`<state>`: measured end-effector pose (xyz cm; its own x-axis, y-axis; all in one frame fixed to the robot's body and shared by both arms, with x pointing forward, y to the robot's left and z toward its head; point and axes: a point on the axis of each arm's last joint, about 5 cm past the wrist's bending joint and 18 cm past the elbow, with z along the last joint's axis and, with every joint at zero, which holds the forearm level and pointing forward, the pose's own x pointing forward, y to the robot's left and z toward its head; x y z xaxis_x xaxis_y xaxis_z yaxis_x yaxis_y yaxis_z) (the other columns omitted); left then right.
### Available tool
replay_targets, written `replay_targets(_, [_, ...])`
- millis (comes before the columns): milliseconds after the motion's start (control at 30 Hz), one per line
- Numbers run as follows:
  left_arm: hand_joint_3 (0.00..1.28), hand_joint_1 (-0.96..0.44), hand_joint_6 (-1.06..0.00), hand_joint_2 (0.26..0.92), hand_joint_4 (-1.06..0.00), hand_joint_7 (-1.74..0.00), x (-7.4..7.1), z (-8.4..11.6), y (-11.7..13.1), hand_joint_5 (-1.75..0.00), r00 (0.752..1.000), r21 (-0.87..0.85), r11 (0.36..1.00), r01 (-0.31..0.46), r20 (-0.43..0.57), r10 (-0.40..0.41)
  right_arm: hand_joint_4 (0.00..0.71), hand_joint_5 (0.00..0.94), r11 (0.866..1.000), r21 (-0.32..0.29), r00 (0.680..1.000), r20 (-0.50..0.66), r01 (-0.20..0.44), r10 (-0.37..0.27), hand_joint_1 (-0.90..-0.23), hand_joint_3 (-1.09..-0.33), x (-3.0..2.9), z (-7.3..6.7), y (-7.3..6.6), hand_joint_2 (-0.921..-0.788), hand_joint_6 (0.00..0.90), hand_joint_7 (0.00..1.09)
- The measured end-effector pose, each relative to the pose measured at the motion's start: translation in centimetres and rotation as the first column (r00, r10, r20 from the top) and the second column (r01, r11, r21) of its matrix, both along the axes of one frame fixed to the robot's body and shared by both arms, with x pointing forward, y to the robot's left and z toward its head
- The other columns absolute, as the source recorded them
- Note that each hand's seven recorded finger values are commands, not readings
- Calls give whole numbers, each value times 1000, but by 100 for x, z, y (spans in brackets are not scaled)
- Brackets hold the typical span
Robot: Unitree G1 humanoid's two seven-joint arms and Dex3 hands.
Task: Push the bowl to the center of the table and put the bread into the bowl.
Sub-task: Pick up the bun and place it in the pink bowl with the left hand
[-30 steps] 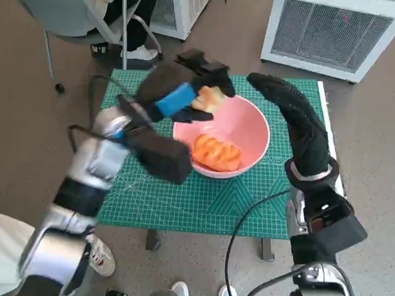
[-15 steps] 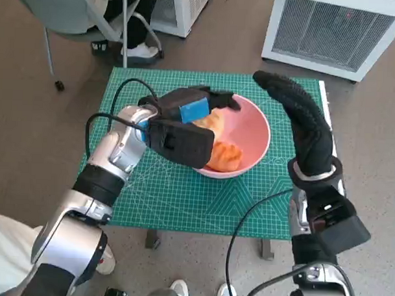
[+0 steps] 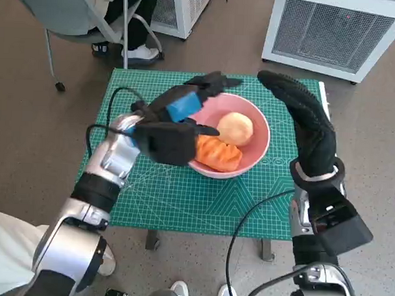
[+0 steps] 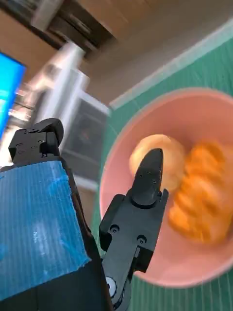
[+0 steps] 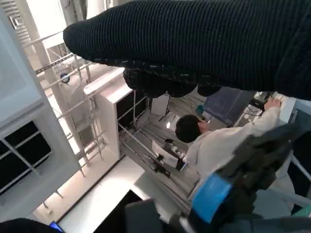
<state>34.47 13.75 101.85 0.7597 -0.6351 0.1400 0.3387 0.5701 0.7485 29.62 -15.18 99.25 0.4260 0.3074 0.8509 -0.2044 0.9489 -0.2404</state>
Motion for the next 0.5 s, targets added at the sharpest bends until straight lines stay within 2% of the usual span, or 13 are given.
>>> replay_targets(200, [243, -394, -274, 921, -260, -322, -63, -35, 101, -56, 998, -248, 969, -20, 59, 36, 90, 484, 1000, 5, 1000, 1, 0, 0, -626, -852, -1, 0, 4, -921, -1, 753])
replay_targets(233, [259, -379, -288, 921, -288, -325, -88, -43, 113, -63, 996, -292, 956, -21, 75, 44, 102, 458, 1000, 6, 1000, 1, 0, 0, -626, -850, -1, 1, 6, -921, -1, 752])
replay_targets(367, [305, -359, -291, 921, -335, -329, -203, -64, 119, -70, 987, -445, 895, 4, 148, 68, 140, 387, 1000, 11, 1000, 1, 2, -2, -619, -846, -1, 8, 2, -921, -1, 749])
replay_targets(500, [333, -341, -265, 921, -342, -334, -320, -91, 89, -60, 976, -555, 831, 39, 199, 87, 159, 353, 1000, 24, 1000, 0, 5, -5, -610, -843, 0, 25, 10, -921, -1, 746])
